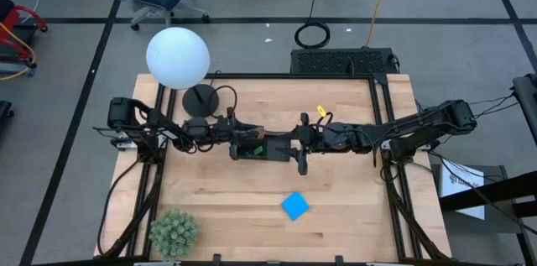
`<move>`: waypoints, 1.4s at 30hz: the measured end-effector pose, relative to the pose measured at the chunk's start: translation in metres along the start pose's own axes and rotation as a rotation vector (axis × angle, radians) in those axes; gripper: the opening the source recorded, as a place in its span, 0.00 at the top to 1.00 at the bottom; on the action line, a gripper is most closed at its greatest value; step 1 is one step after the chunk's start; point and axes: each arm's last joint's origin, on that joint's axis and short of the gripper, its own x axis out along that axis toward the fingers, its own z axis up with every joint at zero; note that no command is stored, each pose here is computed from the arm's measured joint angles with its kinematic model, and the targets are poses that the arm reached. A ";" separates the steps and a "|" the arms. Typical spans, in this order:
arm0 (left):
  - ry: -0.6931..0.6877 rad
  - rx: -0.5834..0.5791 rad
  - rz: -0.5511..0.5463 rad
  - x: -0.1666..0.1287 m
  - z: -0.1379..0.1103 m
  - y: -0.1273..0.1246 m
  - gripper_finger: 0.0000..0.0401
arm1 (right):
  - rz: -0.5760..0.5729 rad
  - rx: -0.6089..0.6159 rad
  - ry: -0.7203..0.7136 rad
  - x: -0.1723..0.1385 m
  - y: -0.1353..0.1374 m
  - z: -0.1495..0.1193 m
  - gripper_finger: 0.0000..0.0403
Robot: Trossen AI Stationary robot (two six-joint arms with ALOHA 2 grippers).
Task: Pick and place office supplies into organizer
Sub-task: Put the yellow pencil into the black desk organizer, then put the blue sticky notes into the black desk organizer
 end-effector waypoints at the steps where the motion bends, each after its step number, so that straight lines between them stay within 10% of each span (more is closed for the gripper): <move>1: -0.004 -0.005 0.000 0.000 0.000 0.000 0.79 | 0.000 0.000 0.000 0.000 0.000 0.000 0.61; 24: -0.103 -0.033 -0.160 -0.005 0.030 -0.006 0.62 | 0.000 -0.001 0.001 0.000 0.000 0.000 0.61; 42: -0.049 0.207 -0.131 -0.043 0.086 -0.035 0.62 | 0.011 -0.030 -0.005 0.000 0.001 0.000 0.61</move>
